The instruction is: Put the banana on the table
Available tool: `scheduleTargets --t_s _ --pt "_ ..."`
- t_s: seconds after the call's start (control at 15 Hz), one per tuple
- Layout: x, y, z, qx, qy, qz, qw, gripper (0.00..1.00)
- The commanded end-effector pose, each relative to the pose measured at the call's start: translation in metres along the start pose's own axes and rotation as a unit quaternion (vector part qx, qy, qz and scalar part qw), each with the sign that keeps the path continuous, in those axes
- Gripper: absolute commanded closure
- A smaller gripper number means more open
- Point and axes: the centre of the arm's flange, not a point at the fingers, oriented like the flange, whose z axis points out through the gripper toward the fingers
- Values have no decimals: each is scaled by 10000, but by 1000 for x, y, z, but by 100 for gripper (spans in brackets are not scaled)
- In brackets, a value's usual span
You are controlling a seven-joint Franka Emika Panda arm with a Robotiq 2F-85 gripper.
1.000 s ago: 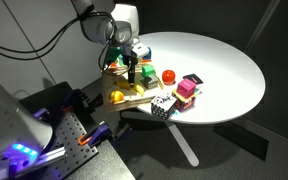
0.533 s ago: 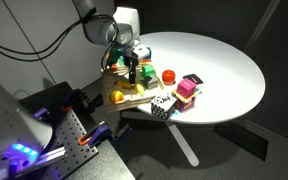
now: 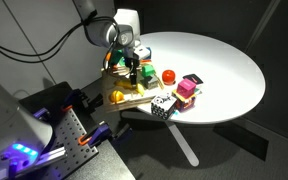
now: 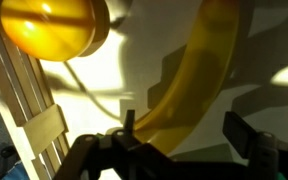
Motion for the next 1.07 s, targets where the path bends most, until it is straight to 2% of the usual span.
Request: scheduleTargets --t_s 0.0,0.33,1.0 --pt "3 -5 -2 -87 9 20 10000 42" --pt "-2 -1 -18 -130 36 3 9999 82" --pt "-7 5 -82 -178 117 24 9998 84"
